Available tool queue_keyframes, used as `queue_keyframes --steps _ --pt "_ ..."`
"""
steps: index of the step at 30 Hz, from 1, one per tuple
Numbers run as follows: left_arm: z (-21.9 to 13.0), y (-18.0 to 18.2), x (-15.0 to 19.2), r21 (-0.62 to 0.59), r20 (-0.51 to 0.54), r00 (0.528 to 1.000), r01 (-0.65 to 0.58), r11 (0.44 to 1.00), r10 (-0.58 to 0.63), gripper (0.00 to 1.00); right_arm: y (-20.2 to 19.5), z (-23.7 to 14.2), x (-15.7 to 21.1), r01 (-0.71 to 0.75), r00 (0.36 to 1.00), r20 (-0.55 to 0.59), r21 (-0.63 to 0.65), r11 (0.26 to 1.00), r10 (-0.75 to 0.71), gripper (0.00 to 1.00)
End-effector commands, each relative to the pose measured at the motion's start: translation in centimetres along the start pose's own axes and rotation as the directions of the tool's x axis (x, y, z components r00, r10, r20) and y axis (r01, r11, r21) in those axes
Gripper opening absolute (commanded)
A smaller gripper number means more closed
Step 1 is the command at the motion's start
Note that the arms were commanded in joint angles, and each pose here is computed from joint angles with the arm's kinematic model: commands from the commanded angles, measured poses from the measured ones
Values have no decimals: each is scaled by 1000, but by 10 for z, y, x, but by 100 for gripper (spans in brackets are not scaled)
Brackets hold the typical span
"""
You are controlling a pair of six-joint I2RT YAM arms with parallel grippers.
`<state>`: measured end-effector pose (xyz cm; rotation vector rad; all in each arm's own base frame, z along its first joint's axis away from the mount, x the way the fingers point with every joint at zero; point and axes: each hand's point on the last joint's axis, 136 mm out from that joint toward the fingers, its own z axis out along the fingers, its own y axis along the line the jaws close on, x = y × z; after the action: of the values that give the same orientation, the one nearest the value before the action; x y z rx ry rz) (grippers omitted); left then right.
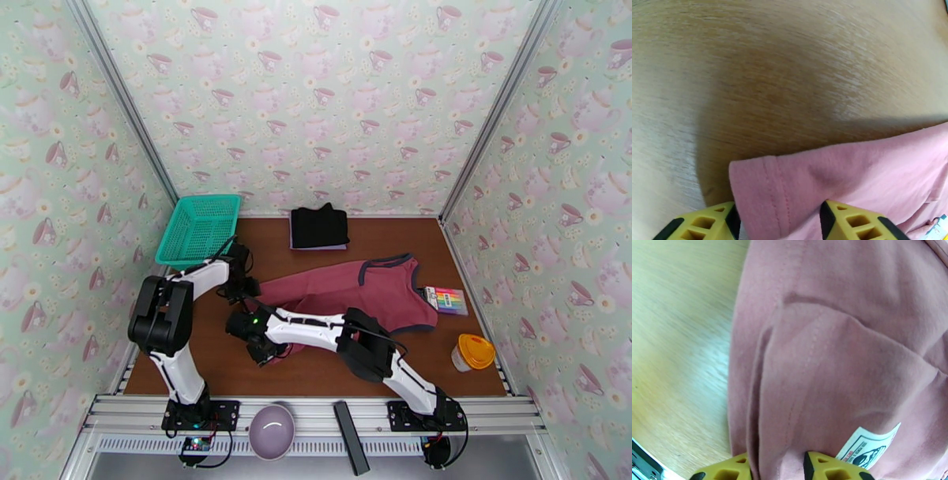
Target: Fold and stack the mixed laundry pile
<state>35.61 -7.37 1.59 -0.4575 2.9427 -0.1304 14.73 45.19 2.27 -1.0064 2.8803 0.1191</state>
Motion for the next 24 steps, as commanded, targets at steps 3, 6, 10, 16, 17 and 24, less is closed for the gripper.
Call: queue_keyframes --steps 3,6,10,16,17,24 --pt "17 -4 -8 -29 1 1000 -23 999 23 37 24 -18 -12 35 998 55 -61 998 -31 46" --pt "18 -6 -10 -34 1 999 -32 999 32 22 30 -25 -15 44 997 69 -70 997 -39 53" --pt "19 -8 -10 -35 -8 999 -38 999 38 6 32 -19 -13 48 998 43 -57 997 -46 56" --pt "20 -10 -9 -31 -9 999 -45 998 45 3 51 -12 -16 88 996 29 -59 994 -86 59" --pt "21 -10 -9 -32 -11 999 -45 998 45 3 51 -9 -16 88 996 20 -53 995 -87 59" --pt "19 -10 -8 -31 -10 999 -48 998 47 0 31 23 -10 102 993 -61 75 992 -98 57"
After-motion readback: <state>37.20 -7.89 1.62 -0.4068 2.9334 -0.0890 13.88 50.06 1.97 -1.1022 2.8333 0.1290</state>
